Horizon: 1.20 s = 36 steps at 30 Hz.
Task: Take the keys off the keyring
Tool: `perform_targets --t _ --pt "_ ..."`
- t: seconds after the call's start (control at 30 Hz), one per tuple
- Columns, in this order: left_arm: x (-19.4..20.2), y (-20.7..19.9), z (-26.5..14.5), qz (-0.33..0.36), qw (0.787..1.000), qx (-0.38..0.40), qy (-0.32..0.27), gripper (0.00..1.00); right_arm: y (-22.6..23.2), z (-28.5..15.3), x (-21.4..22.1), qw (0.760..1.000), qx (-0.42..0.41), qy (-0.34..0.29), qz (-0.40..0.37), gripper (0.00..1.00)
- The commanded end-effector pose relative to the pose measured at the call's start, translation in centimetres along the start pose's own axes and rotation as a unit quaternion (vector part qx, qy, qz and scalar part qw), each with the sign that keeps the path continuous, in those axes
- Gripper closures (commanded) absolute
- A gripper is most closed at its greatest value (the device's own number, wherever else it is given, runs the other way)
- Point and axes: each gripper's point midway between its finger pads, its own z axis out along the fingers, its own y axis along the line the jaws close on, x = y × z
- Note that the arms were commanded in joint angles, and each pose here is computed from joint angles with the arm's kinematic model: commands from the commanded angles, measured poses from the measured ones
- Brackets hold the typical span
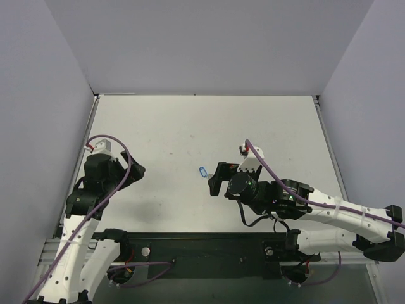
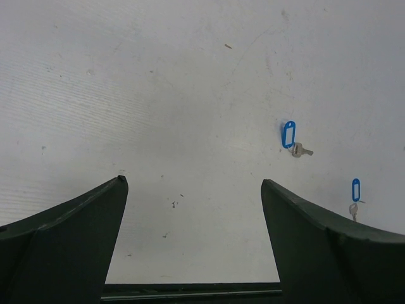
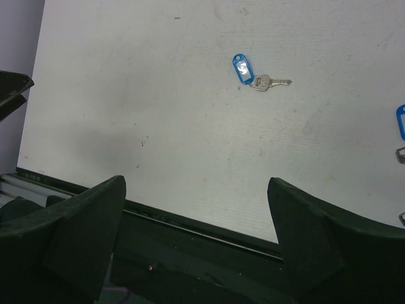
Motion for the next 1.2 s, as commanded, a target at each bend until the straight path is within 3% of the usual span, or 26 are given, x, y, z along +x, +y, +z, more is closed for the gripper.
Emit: perform_targets --t 0.0,0.63,0.87,1.17 --pt "0.7 -1.8 0.7 0.017 0.999 0.046 0.022 0.03 -0.1 -0.5 -0.9 1.000 0.007 -0.015 -0.003 0.11" --pt "8.1 -9.9 6.7 0.119 0.969 0.186 0.113 0.06 -3.2 0.6 4.4 1.000 -0.014 0.026 -0.001 0.11" --pt "10.2 -13.3 9.8 0.171 0.946 0.227 0.156 0.12 -3.9 0.5 5.7 0.999 -0.021 0.044 -0.017 0.11" --pt "12.7 -16.9 14.7 0.192 0.915 0.277 0.223 0.10 -4.0 -0.1 6.8 0.997 -0.040 0.066 -0.023 0.11"
